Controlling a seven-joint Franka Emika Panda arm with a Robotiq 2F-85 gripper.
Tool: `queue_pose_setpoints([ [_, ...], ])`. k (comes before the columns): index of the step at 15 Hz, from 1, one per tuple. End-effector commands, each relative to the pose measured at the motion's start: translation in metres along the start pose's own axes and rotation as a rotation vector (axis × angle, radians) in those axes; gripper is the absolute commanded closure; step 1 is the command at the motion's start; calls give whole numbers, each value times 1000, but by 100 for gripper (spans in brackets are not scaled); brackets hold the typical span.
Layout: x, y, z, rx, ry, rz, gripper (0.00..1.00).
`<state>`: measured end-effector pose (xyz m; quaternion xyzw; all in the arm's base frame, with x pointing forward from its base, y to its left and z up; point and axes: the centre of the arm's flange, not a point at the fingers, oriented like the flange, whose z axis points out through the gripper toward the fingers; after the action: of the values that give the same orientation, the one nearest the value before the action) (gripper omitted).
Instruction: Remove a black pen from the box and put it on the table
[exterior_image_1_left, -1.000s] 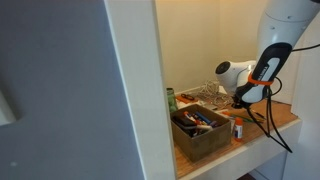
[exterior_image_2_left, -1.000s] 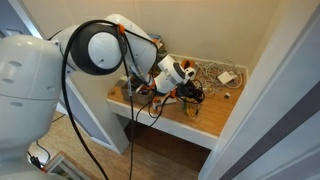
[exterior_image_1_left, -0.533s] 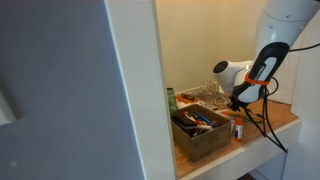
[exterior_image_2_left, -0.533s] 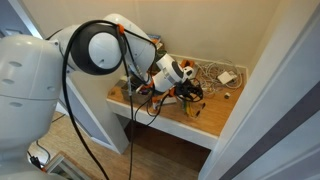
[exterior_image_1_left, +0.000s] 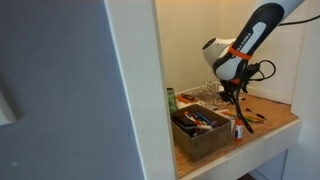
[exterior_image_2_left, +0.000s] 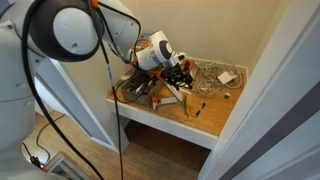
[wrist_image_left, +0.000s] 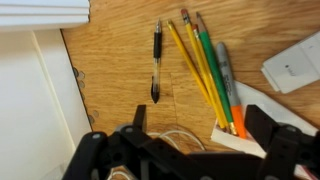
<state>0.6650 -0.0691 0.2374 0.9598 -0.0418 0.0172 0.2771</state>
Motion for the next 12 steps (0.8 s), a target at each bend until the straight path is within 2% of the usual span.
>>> queue_pose_setpoints([
  [1,-18,9,-53,75,-124,33,0],
  [5,-36,7,-97,151,-221,66,0],
  [9,-49,4,-132,218,-227,82,0],
  [11,-51,-5,-139,199,-237,39,0],
  [12,-38,0,-130,190,-217,67,0],
])
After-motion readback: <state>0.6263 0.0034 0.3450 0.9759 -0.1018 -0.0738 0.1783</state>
